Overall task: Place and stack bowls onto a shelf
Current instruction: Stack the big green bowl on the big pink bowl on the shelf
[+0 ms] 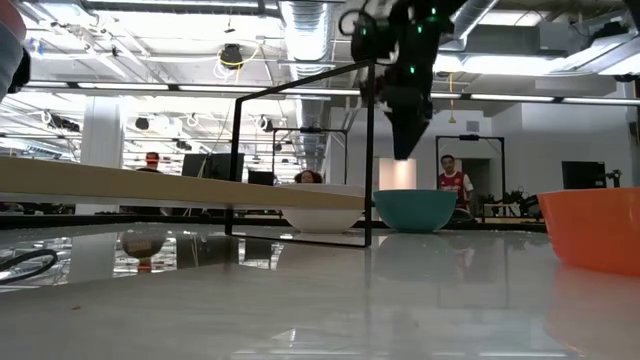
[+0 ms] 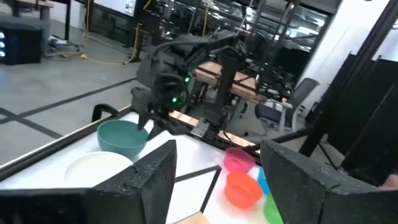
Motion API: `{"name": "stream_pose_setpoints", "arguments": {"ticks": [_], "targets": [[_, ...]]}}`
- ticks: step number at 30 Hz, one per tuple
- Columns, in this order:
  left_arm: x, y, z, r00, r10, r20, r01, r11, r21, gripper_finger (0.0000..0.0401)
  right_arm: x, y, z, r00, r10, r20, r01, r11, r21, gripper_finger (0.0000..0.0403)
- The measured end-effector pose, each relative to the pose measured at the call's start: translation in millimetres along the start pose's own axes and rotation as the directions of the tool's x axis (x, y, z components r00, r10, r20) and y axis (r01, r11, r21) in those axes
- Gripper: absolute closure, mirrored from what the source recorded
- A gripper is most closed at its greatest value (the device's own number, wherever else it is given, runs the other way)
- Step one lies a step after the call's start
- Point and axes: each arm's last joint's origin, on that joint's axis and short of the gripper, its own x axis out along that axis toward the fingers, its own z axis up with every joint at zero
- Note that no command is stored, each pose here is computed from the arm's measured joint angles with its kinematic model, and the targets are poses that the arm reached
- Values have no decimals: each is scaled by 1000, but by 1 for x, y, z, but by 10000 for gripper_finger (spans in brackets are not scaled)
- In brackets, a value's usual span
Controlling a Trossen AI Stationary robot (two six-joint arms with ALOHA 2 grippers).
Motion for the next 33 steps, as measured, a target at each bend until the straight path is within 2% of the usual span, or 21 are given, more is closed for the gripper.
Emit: {"name": "stream_pose_setpoints", "arguments": {"ticks": [4, 12, 19, 22, 26, 27, 33], "targets": [[1, 5, 1, 1000, -21, -10, 21, 1000, -1, 177, 12, -10, -2, 998, 68, 7, -68, 997, 37, 178], [3, 15, 0, 1000, 15, -23, -14, 999, 38, 176, 35, -11, -8, 997, 62, 39, -64, 998, 30, 178], [6, 19, -2, 999, 40, -35, -38, 997, 72, 176, 62, -19, -21, 999, 16, -47, -15, 999, 29, 194], [7, 19, -2, 998, 40, -38, -37, 997, 72, 176, 65, -22, -20, 999, -4, -42, 6, 999, 38, 236], [8, 19, -3, 998, 28, -49, -24, 997, 76, 176, 67, -20, -22, 998, -7, -60, 9, 1000, 29, 365], [8, 19, -3, 998, 23, -52, -19, 997, 77, 176, 66, -19, -21, 998, -8, -56, 10, 999, 37, 376], [8, 19, -3, 998, 12, -56, -6, 994, 113, 176, 46, -10, -14, 997, 6, -81, -3, 999, 32, 376]]}}
